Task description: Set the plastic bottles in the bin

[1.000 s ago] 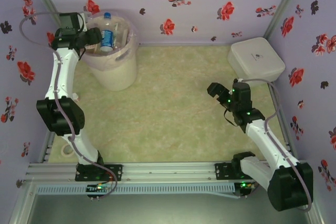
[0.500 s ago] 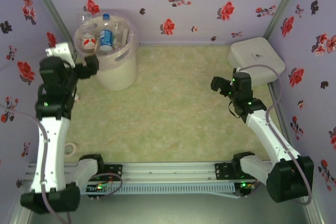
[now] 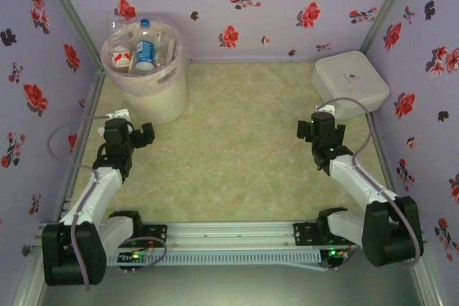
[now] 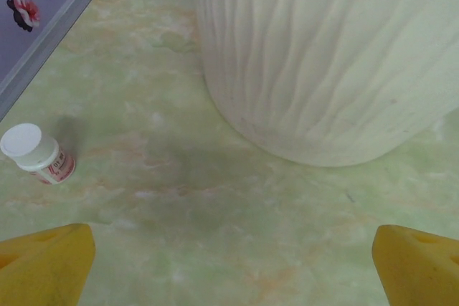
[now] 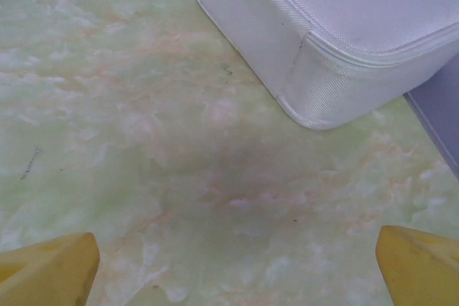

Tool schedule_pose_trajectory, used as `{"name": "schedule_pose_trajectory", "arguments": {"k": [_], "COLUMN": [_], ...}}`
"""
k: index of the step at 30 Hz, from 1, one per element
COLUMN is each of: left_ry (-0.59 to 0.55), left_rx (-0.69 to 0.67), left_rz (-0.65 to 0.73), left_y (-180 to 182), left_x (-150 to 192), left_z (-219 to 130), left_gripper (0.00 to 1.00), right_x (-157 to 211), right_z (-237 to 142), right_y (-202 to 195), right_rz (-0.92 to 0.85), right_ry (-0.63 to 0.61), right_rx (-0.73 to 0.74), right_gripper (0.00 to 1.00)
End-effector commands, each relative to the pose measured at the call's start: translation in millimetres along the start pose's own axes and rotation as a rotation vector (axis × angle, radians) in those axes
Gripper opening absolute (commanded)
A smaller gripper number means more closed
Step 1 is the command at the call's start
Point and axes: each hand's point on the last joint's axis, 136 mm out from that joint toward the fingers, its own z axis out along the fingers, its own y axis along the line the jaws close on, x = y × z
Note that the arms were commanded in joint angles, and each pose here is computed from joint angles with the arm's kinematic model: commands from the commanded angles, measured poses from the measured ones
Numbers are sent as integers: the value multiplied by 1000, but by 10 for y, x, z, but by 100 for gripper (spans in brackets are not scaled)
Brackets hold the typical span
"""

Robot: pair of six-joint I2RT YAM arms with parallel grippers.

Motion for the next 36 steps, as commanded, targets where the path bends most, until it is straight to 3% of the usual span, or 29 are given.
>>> {"name": "schedule_pose_trajectory", "arguments": {"k": [1,5,10,16,21,24,36], "left_ry": [-142,-101,-159,-150,-183,-230,-215], "left_rx": [-40,-74,-78,-33,-2,30,35], "left_rz": [59,112,102,113,103,131,132], "left_y": [20,51,68,16,2,-49,-57], "left_x": [-287,-152,-99,-103,-68,2,18], "left_z": [119,351,563,856,796,794,799], "left_gripper": [100,100,100,100,100,100,100], "right_x": [-172,-144,-84,-80,-38,17,67], "right_z": [78,143,248,383,521,535,647], "right_y": [-51,-54,-78,9,-131,-98,-107], "right_rz": [-30,-14,16,43,93,112,132], "right_ry": [-131,-170,-226,-234,-279,-268,-245], "right_rx": [38,49,56,10,59,-9,-25], "right_gripper": [100,100,99,99,99,99,99]}}
